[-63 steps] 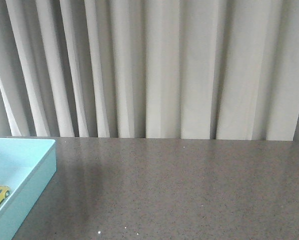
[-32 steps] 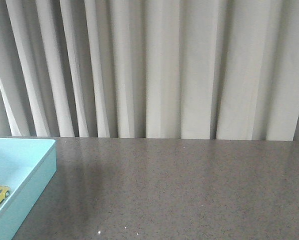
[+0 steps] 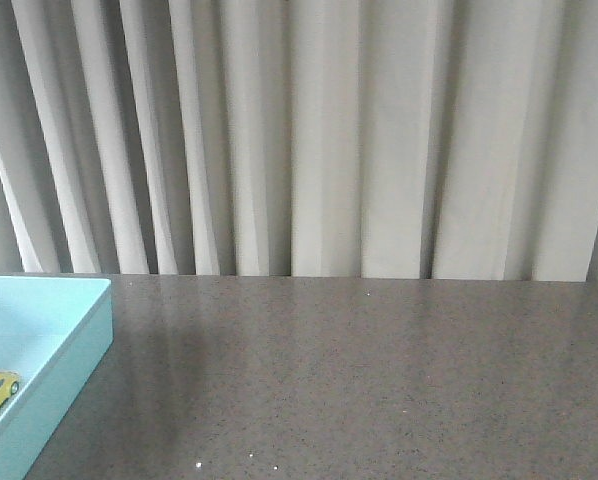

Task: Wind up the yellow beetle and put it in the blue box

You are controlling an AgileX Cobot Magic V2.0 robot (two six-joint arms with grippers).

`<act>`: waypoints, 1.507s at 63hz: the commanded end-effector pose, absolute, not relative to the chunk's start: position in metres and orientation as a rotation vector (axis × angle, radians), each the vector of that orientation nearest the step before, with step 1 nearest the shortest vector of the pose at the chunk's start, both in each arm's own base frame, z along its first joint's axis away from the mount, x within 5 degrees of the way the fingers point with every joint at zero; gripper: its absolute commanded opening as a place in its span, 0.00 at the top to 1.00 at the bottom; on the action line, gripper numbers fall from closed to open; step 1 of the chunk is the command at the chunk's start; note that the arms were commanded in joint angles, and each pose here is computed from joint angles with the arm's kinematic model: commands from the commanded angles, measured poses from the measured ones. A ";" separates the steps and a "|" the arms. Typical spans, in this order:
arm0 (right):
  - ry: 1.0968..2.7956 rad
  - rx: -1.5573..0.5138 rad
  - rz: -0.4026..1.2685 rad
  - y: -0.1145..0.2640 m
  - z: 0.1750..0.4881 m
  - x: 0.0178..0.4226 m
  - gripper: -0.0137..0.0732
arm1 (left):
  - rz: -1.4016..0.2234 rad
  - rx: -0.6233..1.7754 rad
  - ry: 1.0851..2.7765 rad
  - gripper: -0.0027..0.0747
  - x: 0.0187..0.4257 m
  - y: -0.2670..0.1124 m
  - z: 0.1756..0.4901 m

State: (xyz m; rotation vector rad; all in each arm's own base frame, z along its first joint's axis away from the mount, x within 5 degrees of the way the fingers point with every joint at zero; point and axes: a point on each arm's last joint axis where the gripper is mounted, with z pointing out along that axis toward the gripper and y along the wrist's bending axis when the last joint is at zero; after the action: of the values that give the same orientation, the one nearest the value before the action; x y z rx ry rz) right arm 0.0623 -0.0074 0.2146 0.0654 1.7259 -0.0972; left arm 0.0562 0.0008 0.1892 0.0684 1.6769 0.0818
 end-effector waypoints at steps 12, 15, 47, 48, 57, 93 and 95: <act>1.567 0.058 -0.107 -0.006 0.198 0.056 0.85 | 0.071 0.060 1.585 0.97 0.055 0.000 0.199; 1.579 0.060 -0.108 -0.006 0.196 0.056 0.85 | 0.071 0.060 1.585 0.97 0.055 0.000 0.199; 1.447 0.041 -0.111 -0.005 0.208 0.055 0.85 | 0.071 0.060 1.585 0.97 0.055 0.000 0.199; 1.447 0.039 -0.114 -0.005 0.208 0.055 0.85 | 0.071 0.060 1.585 0.97 0.055 0.000 0.199; 1.447 0.037 -0.118 -0.005 0.208 0.055 0.85 | 0.071 0.060 1.585 0.97 0.055 0.000 0.199; 1.444 0.061 -0.090 -0.005 0.209 0.055 0.85 | 0.071 0.060 1.585 0.97 0.055 0.000 0.199; 1.444 0.061 -0.090 -0.005 0.209 0.055 0.85 | 0.071 0.060 1.585 0.97 0.055 0.000 0.199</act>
State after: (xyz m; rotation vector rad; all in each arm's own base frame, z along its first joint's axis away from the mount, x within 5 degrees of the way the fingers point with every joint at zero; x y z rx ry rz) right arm 0.0563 -0.0048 0.2018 0.0599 1.5299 -0.0767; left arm 0.0561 0.0008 0.1890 0.0685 1.6789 0.0818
